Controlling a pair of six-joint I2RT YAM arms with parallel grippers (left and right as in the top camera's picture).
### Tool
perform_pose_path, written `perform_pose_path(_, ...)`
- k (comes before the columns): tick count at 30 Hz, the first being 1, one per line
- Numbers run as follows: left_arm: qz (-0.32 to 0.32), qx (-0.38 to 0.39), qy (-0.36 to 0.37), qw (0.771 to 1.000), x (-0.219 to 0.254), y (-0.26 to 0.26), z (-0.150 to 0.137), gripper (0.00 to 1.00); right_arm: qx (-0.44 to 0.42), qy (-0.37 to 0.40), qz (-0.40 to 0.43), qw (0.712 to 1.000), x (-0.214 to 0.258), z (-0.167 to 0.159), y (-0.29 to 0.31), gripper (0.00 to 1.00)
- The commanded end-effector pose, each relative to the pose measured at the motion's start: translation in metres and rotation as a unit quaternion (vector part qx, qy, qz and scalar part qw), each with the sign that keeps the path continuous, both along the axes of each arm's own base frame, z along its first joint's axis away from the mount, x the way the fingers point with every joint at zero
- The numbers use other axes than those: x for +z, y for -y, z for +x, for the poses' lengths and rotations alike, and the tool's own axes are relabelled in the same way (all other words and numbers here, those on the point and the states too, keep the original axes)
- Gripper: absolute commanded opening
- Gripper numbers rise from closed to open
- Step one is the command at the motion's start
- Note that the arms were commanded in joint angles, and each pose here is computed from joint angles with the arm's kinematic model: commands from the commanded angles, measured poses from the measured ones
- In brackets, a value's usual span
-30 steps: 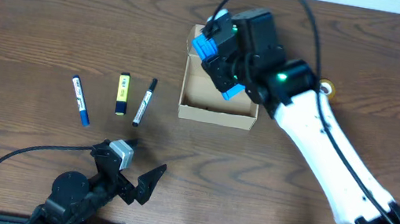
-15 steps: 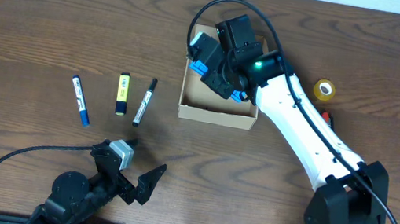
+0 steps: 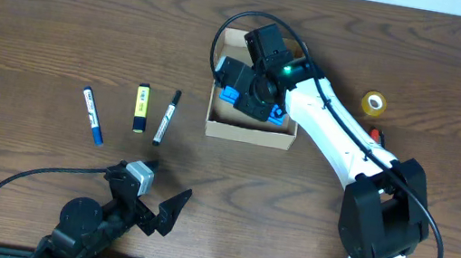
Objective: Pack container
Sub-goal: 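Lift the blue holder with the right gripper and carry it over the box, then lower the blue holder into the box and open the right gripper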
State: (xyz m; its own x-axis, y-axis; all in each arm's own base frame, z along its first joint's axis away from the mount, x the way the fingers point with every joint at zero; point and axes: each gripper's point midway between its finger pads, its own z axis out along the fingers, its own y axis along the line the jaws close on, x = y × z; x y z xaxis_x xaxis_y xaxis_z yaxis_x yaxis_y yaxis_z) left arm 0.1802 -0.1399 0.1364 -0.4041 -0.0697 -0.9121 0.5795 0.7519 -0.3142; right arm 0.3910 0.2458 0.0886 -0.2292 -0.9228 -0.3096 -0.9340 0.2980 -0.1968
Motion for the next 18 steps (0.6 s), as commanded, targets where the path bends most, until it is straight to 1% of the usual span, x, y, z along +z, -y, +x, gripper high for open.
perform_pose_path(1,0.005,0.002,-0.007,1.000,-0.010,0.000,0.000,0.95,0.044,-0.001,-0.005,0.999,0.000,-0.003,0.000,0.43)
perform_pose_path(6,0.005,0.002,-0.007,1.000,-0.010,0.000,0.000,0.95,0.088,-0.027,0.026,0.995,0.001,-0.017,-0.011,0.43)
perform_pose_path(12,0.005,0.002,-0.007,1.000,-0.010,0.000,0.000,0.95,0.105,-0.036,0.038,0.993,0.001,-0.023,-0.015,0.46)
perform_pose_path(14,0.005,0.002,-0.007,1.000,-0.010,0.000,0.000,0.95,0.106,-0.036,0.037,0.993,0.001,-0.024,-0.015,0.49)
perform_pose_path(16,0.005,0.002,-0.007,1.000,-0.010,0.000,0.000,0.95,0.106,-0.038,0.037,0.993,0.001,-0.024,-0.015,0.55)
perform_pose_path(18,0.005,0.002,-0.007,1.000,-0.010,0.000,0.000,0.95,0.106,-0.038,0.036,0.993,0.001,-0.024,-0.015,0.68)
